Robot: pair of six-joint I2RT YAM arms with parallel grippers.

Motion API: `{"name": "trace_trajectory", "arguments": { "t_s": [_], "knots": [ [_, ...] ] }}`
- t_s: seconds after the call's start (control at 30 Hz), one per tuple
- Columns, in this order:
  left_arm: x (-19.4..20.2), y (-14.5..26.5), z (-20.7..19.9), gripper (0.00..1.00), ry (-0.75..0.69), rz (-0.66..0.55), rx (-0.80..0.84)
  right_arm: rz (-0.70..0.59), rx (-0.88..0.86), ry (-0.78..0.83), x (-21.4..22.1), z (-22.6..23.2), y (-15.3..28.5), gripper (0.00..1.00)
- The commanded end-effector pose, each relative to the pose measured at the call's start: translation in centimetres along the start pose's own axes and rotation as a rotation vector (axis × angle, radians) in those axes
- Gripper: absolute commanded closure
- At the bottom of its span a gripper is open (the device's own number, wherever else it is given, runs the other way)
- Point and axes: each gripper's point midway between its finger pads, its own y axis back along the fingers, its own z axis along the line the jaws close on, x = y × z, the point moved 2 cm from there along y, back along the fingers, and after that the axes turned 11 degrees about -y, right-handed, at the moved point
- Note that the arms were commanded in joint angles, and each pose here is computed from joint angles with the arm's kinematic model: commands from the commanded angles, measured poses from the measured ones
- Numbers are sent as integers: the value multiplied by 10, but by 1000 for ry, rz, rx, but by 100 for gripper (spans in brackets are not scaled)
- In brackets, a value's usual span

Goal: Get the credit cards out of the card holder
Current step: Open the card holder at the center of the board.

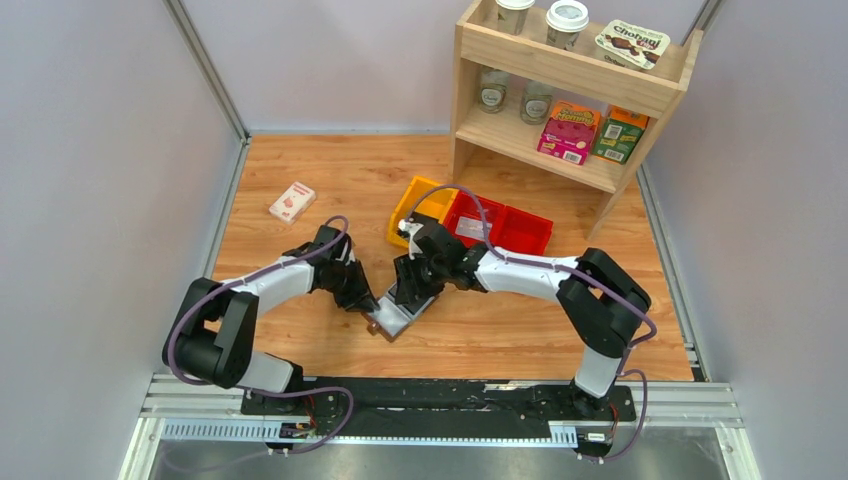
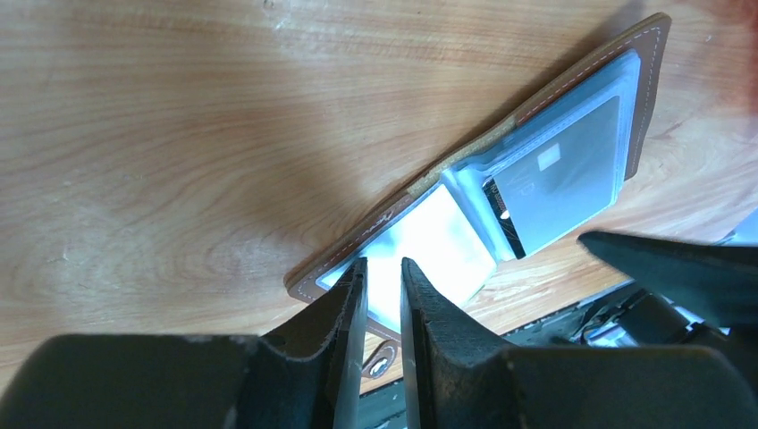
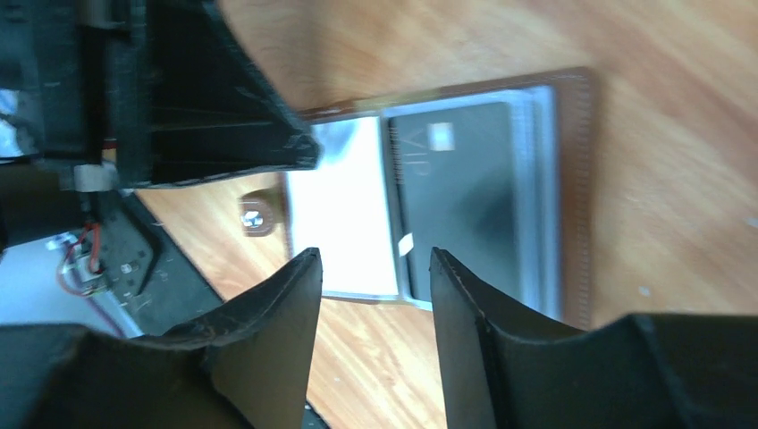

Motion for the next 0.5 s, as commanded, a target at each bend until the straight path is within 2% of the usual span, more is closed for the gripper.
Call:
{"name": "trace_trajectory", "arguments": {
  "t_s": [0.0, 0.1, 0.23, 0.47],
  "knots": [
    [-11, -2, 11, 72, -90, -27, -73, -36, 122, 21, -15, -27, 4, 51],
    [-18, -1, 12, 72, -129, -36, -91, 7, 141, 21, -4, -36, -3, 56],
    [-35, 0, 11, 72, -185, -48, -131, 73, 139, -13, 19, -39, -5, 69],
    [-73, 1, -15, 71, -321, -108, -121, 131, 112, -18, 44, -18, 4, 72]
  ]
}}
